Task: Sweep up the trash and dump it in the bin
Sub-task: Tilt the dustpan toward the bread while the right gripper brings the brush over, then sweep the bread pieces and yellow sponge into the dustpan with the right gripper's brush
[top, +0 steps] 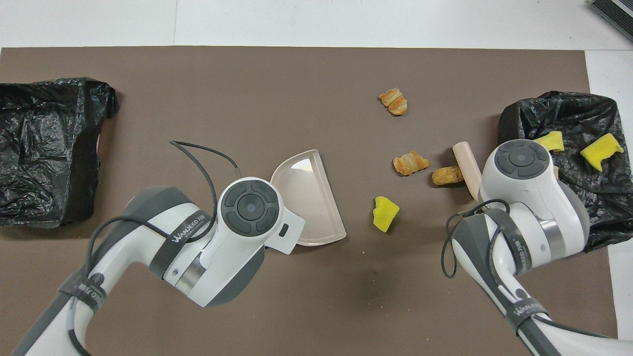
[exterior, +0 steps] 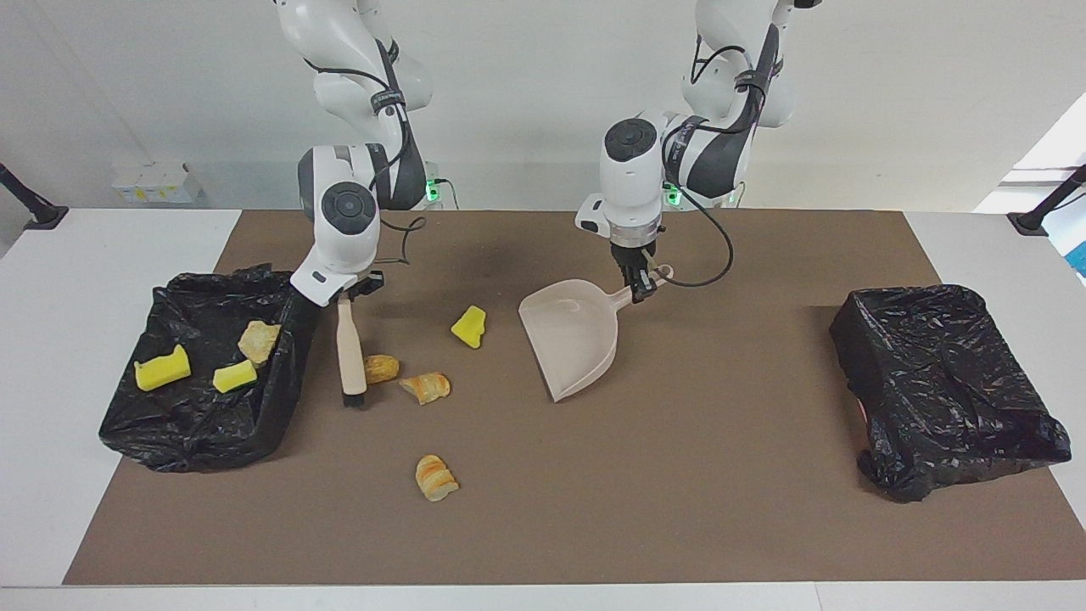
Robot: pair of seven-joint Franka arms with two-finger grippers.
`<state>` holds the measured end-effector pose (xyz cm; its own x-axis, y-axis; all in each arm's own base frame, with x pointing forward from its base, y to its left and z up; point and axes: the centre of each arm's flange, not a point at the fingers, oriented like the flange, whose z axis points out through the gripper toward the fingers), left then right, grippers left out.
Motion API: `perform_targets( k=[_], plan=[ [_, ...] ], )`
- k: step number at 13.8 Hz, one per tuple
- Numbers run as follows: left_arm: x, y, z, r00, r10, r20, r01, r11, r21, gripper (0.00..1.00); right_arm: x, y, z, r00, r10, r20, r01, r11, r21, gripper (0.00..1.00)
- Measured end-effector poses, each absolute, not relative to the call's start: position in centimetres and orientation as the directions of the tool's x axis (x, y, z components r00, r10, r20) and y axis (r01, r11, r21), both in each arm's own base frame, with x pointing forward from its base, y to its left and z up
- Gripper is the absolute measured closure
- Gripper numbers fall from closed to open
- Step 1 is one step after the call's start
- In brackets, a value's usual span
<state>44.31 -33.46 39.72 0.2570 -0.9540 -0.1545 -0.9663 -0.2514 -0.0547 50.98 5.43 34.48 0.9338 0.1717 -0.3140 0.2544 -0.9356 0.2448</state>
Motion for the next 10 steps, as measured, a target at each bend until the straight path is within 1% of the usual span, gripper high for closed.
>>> perform_targets(
  k=[2,4,10],
  plan=[
    [42.5,-33.9,38.6,0.277,-0.945,-0.174,-0.961,-0.273,-0.048,0.67,50.7,7.3,33.9,0.932,0.171,-0.318,0.238,-0.953,0.185,0.74],
    [41.5,-34.2,37.7,0.280,-0.941,-0.190,-0.960,-0.278,-0.040,0.67,50.5,9.1,33.5,0.935,0.168,-0.312,0.223,-0.964,0.148,0.74],
    [41.0,-33.8,37.3,0.278,-0.940,-0.199,-0.960,-0.277,-0.035,0.67,49.0,16.7,32.8,0.948,0.128,-0.290,0.159,-0.984,0.085,0.74]
  ],
)
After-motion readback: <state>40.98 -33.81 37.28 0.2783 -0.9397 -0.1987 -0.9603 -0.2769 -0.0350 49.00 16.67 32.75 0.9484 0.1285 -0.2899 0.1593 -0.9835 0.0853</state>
